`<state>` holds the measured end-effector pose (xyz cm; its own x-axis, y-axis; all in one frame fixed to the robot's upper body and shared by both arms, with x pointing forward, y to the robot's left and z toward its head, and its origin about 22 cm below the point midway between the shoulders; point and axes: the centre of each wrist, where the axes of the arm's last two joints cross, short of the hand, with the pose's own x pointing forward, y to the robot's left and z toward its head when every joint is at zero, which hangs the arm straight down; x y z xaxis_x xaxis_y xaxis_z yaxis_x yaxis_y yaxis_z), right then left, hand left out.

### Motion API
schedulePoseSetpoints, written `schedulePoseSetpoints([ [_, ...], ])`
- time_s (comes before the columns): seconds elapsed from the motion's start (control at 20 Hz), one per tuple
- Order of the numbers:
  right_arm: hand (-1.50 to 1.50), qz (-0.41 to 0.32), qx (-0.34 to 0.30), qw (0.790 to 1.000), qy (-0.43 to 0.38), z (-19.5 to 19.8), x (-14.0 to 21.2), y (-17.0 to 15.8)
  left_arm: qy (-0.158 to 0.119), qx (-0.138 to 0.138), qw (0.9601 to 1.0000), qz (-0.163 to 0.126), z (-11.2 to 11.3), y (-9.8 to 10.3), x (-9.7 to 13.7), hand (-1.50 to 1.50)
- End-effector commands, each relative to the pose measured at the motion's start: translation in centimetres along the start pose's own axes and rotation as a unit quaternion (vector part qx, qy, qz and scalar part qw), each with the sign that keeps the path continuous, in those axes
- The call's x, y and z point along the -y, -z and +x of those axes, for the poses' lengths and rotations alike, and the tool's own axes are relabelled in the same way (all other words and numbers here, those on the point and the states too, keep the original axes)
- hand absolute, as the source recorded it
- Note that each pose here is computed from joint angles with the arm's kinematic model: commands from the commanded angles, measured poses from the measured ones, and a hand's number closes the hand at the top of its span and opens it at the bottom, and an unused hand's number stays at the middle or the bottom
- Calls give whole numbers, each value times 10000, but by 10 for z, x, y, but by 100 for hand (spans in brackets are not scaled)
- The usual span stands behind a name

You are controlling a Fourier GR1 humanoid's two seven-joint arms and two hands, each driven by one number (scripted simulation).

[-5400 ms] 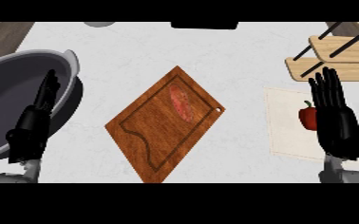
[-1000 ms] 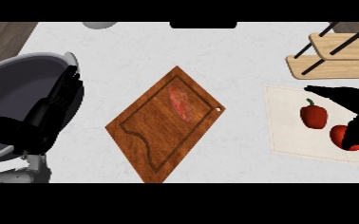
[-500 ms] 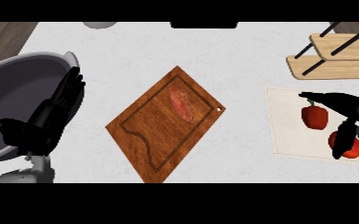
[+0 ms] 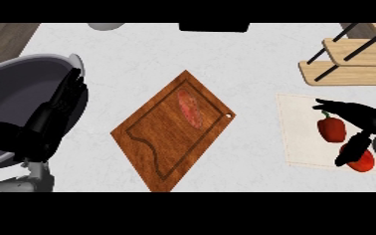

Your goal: Pick the bell pepper from the placemat and place it in the tiered shelf

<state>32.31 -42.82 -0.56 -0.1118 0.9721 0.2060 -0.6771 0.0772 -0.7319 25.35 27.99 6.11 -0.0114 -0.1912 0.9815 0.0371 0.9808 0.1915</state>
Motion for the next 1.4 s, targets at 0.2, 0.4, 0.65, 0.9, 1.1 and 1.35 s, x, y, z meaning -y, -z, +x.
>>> schedulePoseSetpoints([
  [0.2, 150, -1017, 20, 9943, -328, -16, -19, -5, -19, 16, 10000, -54, 5, 15, 2, 0],
  [0.4, 150, -1290, 74, 9908, -412, -13, -29, 2, -7, 41, 9999, -147, 1, 2, 23, 0],
  [0.65, 150, -2231, 446, 9736, -189, -5, 24, -2, 21, -9, 10000, 10, 0, 0, -11, 0],
  [0.9, 150, -2633, -313, 9605, 842, 42, -43, 35, -46, -265, 9993, 249, -7, -4, -9, 0],
  [1.1, 150, -3190, 166, 9300, 1820, 82, -16, 50, 26, -353, 9988, 323, -16, -8, -7, 0],
  [1.35, 150, -4442, 400, 8702, 2093, 98, 41, 24, 111, -300, 9982, 498, -6, -12, -19, 0],
])
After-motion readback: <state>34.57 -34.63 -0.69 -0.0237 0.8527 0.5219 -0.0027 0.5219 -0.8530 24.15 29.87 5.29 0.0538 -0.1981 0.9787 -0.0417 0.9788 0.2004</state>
